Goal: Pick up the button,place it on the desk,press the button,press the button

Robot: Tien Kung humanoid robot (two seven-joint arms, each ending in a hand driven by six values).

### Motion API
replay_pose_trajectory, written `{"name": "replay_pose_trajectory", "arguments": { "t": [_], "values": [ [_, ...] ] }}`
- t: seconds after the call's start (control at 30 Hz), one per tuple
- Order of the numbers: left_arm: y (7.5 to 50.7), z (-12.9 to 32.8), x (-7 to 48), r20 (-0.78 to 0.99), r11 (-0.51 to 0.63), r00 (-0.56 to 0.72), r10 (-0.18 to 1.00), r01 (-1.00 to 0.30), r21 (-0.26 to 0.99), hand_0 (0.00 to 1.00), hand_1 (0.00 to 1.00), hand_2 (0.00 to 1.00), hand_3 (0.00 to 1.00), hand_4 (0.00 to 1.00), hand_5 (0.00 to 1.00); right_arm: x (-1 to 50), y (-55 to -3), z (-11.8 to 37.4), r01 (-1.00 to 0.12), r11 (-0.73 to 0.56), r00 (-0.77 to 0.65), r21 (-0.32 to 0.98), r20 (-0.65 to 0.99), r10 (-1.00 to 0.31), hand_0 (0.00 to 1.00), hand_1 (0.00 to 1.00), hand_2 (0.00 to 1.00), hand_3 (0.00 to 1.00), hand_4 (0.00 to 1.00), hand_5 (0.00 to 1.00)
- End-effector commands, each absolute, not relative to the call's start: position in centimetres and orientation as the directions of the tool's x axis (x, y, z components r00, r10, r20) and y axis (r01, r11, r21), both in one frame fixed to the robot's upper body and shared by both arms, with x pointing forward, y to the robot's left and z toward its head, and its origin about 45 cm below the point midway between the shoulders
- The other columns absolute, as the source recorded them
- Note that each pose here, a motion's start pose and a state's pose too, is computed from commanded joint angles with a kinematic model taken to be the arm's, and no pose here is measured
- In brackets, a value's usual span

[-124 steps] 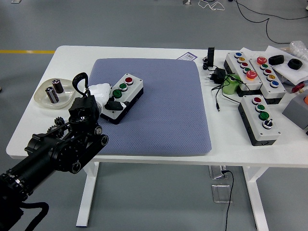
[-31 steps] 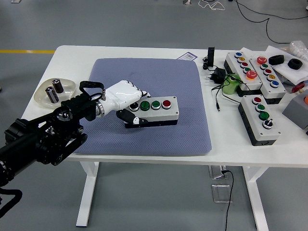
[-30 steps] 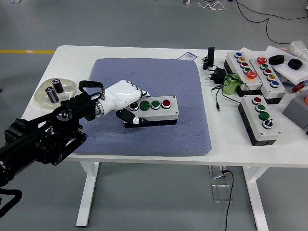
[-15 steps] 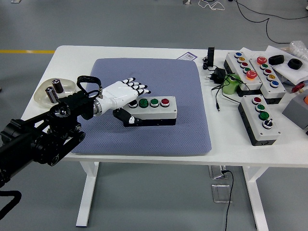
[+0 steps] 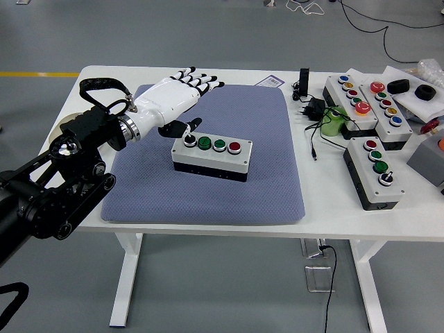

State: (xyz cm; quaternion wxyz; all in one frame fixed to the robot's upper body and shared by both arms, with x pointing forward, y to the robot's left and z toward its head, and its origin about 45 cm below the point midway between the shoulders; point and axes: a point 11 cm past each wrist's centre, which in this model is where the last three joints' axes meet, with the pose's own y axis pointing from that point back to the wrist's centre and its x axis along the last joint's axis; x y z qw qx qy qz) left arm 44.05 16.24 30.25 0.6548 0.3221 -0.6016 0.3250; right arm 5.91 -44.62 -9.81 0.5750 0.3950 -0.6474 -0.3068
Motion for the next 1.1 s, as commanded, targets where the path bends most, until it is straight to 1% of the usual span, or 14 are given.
{"name": "replay_pose_trajectory", "arguments": {
  "t": [0.13, 0.17, 0.33, 0.37, 0.53, 0.57, 0.87, 1.1],
  "values": [
    [15.6, 30.4, 42.8, 0.991, 0.585, 0.131, -0.007, -0.804, 0.110, 0.825, 0.828, 0.866, 0.974, 0.543, 0.002, 5.9, -44.6, -9.8, -0.158, 0.499, -0.027, 0.852, 0.502, -0.865, 0.634, 0.536, 0.557, 0.633, 0.226, 0.244],
    [15.3, 30.1, 42.4, 0.987, 0.582, 0.160, -0.034, -0.800, 0.150, 0.289, 0.237, 0.253, 0.899, 0.661, 0.002, 6.0, -44.6, -9.8, -0.160, 0.499, -0.027, 0.852, 0.502, -0.865, 0.634, 0.536, 0.556, 0.633, 0.226, 0.243],
    [14.7, 28.1, 41.6, 0.953, 0.541, 0.272, -0.133, -0.785, 0.300, 0.289, 0.237, 0.253, 0.899, 0.661, 0.002, 6.2, -44.5, -9.8, -0.163, 0.499, -0.028, 0.851, 0.501, -0.865, 0.634, 0.536, 0.556, 0.633, 0.226, 0.243],
    [14.7, 27.8, 41.6, 0.949, 0.533, 0.283, -0.141, -0.786, 0.313, 0.099, 0.091, 0.111, 0.917, 0.587, 0.002, 6.2, -44.5, -9.8, -0.163, 0.498, -0.028, 0.852, 0.501, -0.865, 0.633, 0.536, 0.556, 0.633, 0.227, 0.240],
    [14.8, 27.2, 42.0, 0.939, 0.494, 0.306, -0.156, -0.799, 0.342, 0.099, 0.091, 0.111, 0.917, 0.587, 0.002, 6.4, -44.5, -9.8, -0.167, 0.497, -0.030, 0.852, 0.499, -0.866, 0.633, 0.536, 0.556, 0.633, 0.227, 0.240],
    [14.9, 27.1, 42.1, 0.939, 0.485, 0.307, -0.154, -0.805, 0.342, 0.009, 0.005, 0.052, 0.932, 0.545, 0.002, 6.4, -44.5, -9.8, -0.168, 0.497, -0.029, 0.852, 0.499, -0.866, 0.633, 0.536, 0.556, 0.633, 0.226, 0.241],
    [15.3, 26.2, 42.7, 0.928, 0.449, 0.332, -0.168, -0.813, 0.372, 0.002, 0.002, 0.040, 0.926, 0.550, 0.002, 6.5, -44.5, -9.8, -0.169, 0.497, -0.029, 0.851, 0.500, -0.865, 0.633, 0.536, 0.556, 0.633, 0.226, 0.239],
    [14.6, 25.8, 42.8, 0.922, 0.461, 0.341, -0.185, -0.798, 0.387, 0.005, 0.002, 0.046, 0.922, 0.567, 0.002, 6.5, -44.6, -9.7, -0.169, 0.498, -0.028, 0.851, 0.501, -0.865, 0.633, 0.536, 0.555, 0.633, 0.227, 0.240]
  ]
}}
